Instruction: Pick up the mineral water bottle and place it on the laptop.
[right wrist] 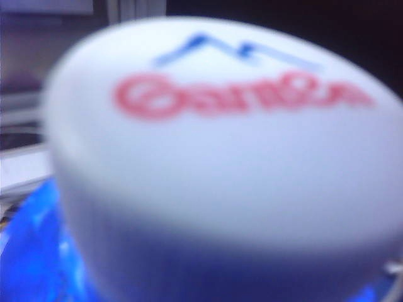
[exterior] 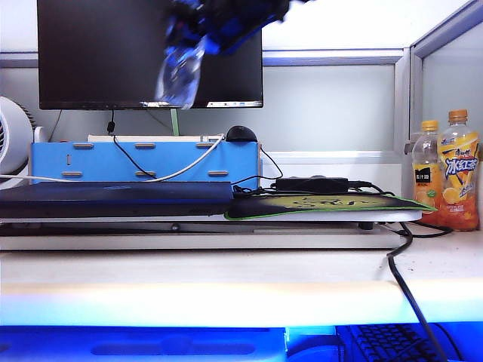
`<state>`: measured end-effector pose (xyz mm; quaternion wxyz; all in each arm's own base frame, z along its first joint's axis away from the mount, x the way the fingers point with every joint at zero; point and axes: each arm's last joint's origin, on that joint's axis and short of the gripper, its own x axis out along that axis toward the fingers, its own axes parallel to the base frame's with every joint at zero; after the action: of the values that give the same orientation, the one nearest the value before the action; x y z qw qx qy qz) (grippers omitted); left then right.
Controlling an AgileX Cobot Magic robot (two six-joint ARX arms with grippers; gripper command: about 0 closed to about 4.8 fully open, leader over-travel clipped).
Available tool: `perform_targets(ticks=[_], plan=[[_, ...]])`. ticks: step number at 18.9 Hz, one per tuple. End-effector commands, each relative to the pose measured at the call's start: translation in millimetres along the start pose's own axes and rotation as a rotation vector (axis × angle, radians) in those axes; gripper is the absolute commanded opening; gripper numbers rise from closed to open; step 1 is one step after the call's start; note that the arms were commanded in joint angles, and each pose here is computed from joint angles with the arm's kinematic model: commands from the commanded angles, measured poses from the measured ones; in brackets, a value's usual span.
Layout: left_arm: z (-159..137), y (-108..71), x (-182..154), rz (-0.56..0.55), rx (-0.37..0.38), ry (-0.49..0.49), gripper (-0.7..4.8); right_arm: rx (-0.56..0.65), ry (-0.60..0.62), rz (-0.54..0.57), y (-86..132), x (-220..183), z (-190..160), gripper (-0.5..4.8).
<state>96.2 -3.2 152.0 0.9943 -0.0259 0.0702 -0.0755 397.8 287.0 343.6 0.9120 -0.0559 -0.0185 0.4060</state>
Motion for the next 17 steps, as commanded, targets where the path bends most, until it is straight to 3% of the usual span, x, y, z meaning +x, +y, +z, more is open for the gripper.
perform_targets(ticks=[1, 6, 14, 17], plan=[[0, -0.2, 0, -0.006, 0.001, 0.004, -0.02, -0.006, -0.054, 0.049, 24, 9, 3, 0.00], [0, -0.2, 0, -0.006, 0.001, 0.004, -0.02, 0.014, 0.057, 0.085, 47, 26, -28, 0.00], [0, -0.2, 0, -0.006, 0.000, 0.004, -0.02, 0.007, 0.193, 0.048, 47, 33, -58, 0.00], [0, -0.2, 0, -0.006, 0.000, 0.004, -0.02, -0.069, 0.272, 0.073, 49, 32, -67, 0.00]])
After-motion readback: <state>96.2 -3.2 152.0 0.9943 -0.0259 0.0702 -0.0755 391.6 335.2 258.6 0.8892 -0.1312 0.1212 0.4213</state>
